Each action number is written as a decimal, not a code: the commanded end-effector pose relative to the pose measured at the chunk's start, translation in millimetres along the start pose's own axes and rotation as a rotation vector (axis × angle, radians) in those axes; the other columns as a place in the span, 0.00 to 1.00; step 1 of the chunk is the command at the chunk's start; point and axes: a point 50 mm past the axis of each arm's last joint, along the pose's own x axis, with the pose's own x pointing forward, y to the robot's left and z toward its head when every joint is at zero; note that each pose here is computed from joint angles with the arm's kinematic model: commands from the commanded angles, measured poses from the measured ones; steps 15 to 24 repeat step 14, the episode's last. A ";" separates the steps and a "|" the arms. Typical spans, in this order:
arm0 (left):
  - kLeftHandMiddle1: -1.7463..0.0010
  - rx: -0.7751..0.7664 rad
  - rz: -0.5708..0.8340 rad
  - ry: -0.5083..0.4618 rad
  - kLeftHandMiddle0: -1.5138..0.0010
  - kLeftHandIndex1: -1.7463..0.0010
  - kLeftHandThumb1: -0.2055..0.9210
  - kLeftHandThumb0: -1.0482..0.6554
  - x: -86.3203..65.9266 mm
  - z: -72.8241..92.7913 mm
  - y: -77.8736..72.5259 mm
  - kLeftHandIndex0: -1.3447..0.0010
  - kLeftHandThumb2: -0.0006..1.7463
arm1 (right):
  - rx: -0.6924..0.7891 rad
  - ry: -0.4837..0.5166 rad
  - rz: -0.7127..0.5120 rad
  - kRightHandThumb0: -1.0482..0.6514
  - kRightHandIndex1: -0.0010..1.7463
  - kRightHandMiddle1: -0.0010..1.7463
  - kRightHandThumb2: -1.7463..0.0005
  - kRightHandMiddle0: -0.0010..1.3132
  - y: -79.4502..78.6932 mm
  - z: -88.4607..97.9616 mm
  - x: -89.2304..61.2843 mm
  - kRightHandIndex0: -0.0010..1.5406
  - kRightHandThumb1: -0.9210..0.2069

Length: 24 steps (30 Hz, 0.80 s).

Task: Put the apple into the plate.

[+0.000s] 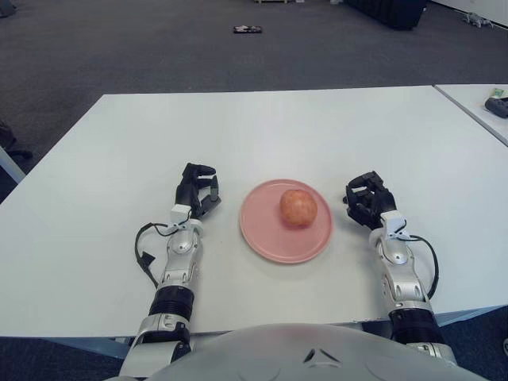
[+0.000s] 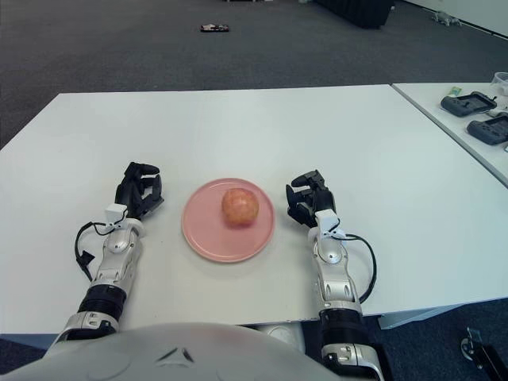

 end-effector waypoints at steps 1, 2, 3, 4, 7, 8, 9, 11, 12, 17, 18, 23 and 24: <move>0.02 0.024 0.028 0.118 0.71 0.00 0.84 0.40 -12.3 -23.2 7.5 0.78 0.45 | -0.014 0.075 0.011 0.40 0.77 1.00 0.58 0.20 0.8 -14.3 -3.0 0.31 0.12; 0.02 0.029 0.029 0.122 0.71 0.00 0.83 0.40 -12.3 -23.5 7.9 0.78 0.45 | -0.016 0.079 0.010 0.40 0.77 1.00 0.58 0.20 0.7 -15.1 -2.9 0.31 0.12; 0.01 0.032 0.029 0.125 0.71 0.00 0.83 0.40 -12.2 -23.7 8.1 0.77 0.46 | -0.018 0.081 0.010 0.40 0.78 1.00 0.58 0.20 0.6 -15.6 -2.8 0.31 0.12; 0.01 0.036 0.029 0.126 0.71 0.00 0.83 0.40 -12.1 -23.5 8.3 0.77 0.46 | -0.020 0.083 0.009 0.40 0.78 1.00 0.58 0.20 0.6 -16.3 -2.7 0.32 0.12; 0.00 0.039 0.029 0.125 0.71 0.00 0.82 0.40 -12.0 -23.0 8.4 0.77 0.47 | -0.023 0.085 0.007 0.40 0.78 1.00 0.58 0.21 0.6 -17.0 -2.5 0.33 0.13; 0.00 0.040 0.030 0.124 0.71 0.00 0.82 0.40 -12.1 -22.9 8.2 0.77 0.47 | -0.025 0.085 0.006 0.40 0.78 1.00 0.58 0.21 0.5 -17.1 -2.5 0.33 0.13; 0.00 0.041 0.031 0.123 0.71 0.00 0.82 0.40 -12.2 -22.9 8.1 0.77 0.47 | -0.026 0.086 0.006 0.40 0.78 1.00 0.58 0.21 0.4 -17.2 -2.5 0.33 0.13; 0.00 0.036 0.032 0.121 0.70 0.00 0.82 0.39 -12.6 -22.6 7.7 0.77 0.47 | -0.029 0.087 0.006 0.40 0.78 1.00 0.58 0.21 0.5 -17.2 -2.6 0.33 0.13; 0.00 0.030 0.031 0.120 0.69 0.00 0.82 0.39 -12.7 -22.5 7.6 0.77 0.47 | -0.029 0.088 0.006 0.40 0.78 1.00 0.58 0.21 0.4 -17.4 -2.6 0.33 0.13; 0.00 0.025 0.030 0.122 0.70 0.00 0.81 0.39 -13.0 -22.4 7.5 0.76 0.47 | -0.029 0.089 0.007 0.40 0.78 1.00 0.58 0.21 0.6 -17.6 -2.6 0.32 0.13; 0.00 0.025 0.030 0.122 0.70 0.00 0.81 0.39 -13.0 -22.4 7.5 0.76 0.47 | -0.029 0.089 0.007 0.40 0.78 1.00 0.58 0.21 0.6 -17.6 -2.6 0.32 0.13; 0.00 0.025 0.030 0.122 0.70 0.00 0.81 0.39 -13.0 -22.4 7.5 0.76 0.47 | -0.029 0.089 0.007 0.40 0.78 1.00 0.58 0.21 0.6 -17.6 -2.6 0.32 0.13; 0.00 0.025 0.030 0.122 0.70 0.00 0.81 0.39 -13.0 -22.4 7.5 0.76 0.47 | -0.029 0.089 0.007 0.40 0.78 1.00 0.58 0.21 0.6 -17.6 -2.6 0.32 0.13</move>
